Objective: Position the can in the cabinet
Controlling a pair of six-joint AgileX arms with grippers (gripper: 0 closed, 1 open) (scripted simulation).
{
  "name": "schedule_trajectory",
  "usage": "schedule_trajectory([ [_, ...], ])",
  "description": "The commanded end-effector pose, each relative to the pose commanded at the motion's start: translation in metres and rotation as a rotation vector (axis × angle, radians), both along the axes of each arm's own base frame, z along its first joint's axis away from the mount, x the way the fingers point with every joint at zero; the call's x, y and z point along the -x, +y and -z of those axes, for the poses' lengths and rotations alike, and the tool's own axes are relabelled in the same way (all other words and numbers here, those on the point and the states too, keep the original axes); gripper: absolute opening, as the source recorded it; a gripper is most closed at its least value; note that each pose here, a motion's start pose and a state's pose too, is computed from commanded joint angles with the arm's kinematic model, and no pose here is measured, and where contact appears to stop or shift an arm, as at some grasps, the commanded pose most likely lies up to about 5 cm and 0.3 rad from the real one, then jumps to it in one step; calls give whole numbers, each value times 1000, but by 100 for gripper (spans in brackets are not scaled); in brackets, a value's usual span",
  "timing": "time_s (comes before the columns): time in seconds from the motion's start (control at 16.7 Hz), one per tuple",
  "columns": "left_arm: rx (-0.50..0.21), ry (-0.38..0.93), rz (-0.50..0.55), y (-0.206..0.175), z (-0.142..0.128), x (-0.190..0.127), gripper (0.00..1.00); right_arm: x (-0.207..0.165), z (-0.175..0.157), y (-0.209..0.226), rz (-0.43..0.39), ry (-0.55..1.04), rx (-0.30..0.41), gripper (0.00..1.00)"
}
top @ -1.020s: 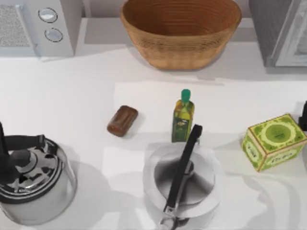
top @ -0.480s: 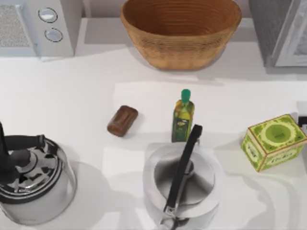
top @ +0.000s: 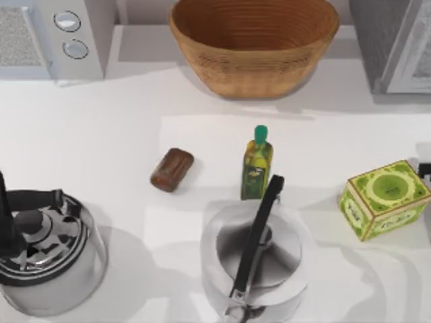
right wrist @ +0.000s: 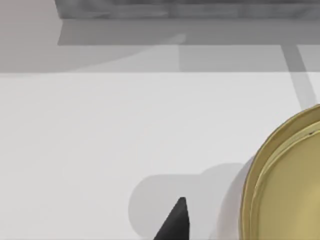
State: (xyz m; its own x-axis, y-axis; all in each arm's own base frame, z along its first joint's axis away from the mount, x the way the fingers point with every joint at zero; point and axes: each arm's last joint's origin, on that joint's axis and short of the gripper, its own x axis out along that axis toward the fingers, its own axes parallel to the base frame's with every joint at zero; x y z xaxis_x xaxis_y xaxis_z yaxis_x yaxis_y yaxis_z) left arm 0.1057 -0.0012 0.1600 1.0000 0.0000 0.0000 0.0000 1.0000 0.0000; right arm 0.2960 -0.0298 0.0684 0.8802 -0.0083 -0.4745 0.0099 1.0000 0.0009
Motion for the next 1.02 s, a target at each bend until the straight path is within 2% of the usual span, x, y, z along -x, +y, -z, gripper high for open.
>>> schedule_trajectory([
  [0.24,0,0,0,0,0,0,100,-5,-9,-8,37,-15,-11,0],
  [0.42,0,0,0,0,0,0,100,-15,-40,-19,82,-46,-17,0],
  [0.6,0,0,0,0,0,0,100,-13,-71,-22,106,-7,-35,0],
  [1.02,0,0,0,0,0,0,100,1,-146,-3,19,-1,-12,0],
])
